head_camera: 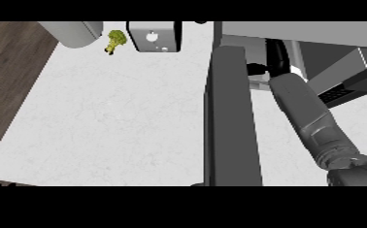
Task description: Pick up the milk, place it into the microwave and close the microwave
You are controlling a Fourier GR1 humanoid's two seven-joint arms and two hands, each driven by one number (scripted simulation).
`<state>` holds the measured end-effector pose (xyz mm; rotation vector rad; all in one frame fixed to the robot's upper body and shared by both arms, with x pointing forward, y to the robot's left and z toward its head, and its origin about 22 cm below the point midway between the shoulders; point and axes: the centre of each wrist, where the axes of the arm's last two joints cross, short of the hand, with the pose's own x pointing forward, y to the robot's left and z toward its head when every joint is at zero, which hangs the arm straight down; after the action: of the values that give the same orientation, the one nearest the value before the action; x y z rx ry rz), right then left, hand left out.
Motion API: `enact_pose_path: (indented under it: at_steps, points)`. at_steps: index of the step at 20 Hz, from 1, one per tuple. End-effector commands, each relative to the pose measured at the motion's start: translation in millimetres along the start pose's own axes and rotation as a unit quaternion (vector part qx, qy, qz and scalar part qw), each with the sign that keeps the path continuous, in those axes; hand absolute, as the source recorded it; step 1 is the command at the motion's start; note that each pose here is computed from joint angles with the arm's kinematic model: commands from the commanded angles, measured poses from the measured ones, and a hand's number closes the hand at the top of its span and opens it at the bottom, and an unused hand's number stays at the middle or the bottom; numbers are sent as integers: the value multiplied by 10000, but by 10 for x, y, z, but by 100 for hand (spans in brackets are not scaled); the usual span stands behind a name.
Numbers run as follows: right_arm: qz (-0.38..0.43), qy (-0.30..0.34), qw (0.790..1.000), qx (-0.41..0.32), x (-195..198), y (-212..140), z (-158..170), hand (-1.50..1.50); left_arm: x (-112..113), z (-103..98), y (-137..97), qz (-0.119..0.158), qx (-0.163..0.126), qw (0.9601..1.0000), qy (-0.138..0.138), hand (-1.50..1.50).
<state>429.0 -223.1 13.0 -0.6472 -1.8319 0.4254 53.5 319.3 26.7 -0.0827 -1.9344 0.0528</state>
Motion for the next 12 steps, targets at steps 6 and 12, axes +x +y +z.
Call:
enact_pose_path:
  at_steps: [6,12]
  points:
    - [-899,-259,9951,319,-141,-172,33,-150,-61,-41,-271,287,-287,9991,72,-150]
    - [-1614,-231,9858,404,-239,-6,237,-150,-24,-25,-423,228,-561,9981,84,-150]
